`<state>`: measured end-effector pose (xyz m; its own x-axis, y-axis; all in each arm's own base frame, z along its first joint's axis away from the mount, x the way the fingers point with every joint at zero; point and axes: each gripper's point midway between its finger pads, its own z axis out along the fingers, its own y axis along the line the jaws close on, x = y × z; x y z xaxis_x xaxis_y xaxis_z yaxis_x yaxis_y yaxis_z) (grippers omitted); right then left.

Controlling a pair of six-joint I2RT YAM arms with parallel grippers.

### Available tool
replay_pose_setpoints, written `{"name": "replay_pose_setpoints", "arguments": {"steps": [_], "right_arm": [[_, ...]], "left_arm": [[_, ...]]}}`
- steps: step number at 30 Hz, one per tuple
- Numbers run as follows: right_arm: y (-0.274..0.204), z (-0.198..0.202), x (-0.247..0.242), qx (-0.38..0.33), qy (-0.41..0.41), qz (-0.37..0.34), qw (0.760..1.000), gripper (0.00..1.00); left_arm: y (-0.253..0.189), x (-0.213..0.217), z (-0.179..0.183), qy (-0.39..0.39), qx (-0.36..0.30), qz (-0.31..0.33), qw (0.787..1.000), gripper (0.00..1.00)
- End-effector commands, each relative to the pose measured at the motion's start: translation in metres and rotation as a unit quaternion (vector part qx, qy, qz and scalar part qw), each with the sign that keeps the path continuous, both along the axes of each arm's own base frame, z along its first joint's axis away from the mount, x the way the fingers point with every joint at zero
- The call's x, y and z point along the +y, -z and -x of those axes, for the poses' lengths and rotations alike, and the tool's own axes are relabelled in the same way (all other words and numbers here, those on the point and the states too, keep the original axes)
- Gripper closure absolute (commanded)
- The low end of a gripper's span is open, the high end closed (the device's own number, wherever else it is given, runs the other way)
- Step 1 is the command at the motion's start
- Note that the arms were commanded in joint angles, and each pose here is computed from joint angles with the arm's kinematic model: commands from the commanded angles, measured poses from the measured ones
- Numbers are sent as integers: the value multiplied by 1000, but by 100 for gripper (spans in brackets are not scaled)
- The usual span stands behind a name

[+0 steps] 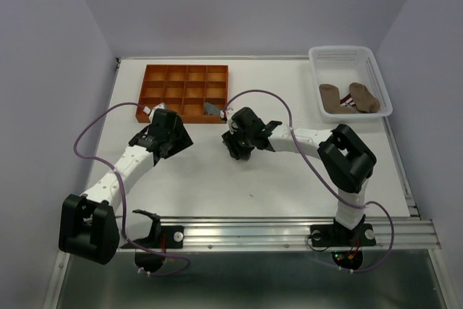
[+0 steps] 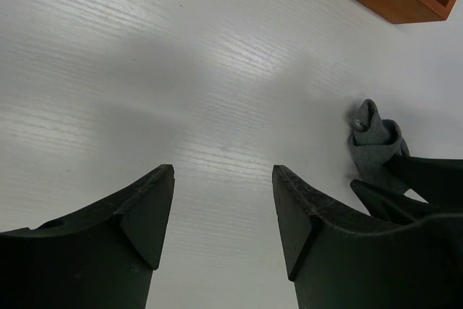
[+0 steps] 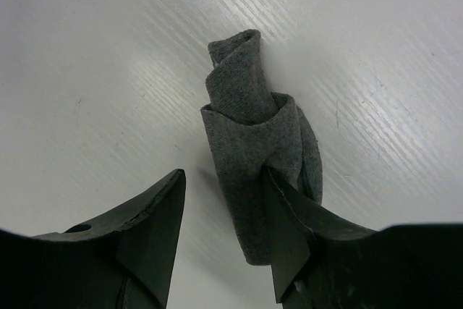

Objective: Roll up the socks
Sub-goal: Place the rolled socks into the container

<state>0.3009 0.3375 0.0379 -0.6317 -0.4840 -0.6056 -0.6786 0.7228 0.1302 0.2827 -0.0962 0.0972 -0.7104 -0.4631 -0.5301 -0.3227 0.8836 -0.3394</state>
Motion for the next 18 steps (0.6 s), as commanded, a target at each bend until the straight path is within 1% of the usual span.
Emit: {"name": "replay_pose_setpoints", "arguments": {"steps": [1, 4, 7, 9, 14, 18], "right_arm": [[10, -12, -5, -38, 9, 54, 998, 48], [10, -19, -10, -70, 20, 85, 994, 48], [4, -21, -8, -84, 15, 90, 992, 48], [-2, -17, -1, -85, 6, 78, 993, 48], [-36, -16, 10, -98, -4, 35, 995, 48], [-47, -18, 9, -108, 2, 28, 994, 48]], "left_arm": [[-2, 2, -2, 4, -5, -3, 1000, 32], [-2, 1, -3, 6, -6, -2, 1000, 32], [-2, 0, -3, 8, -7, 0, 1000, 32], [-1, 0, -4, 9, -6, 0, 1000, 32], [0, 0, -3, 10, -3, 0, 1000, 32], [0, -1, -3, 11, -4, 1, 1000, 32]]}}
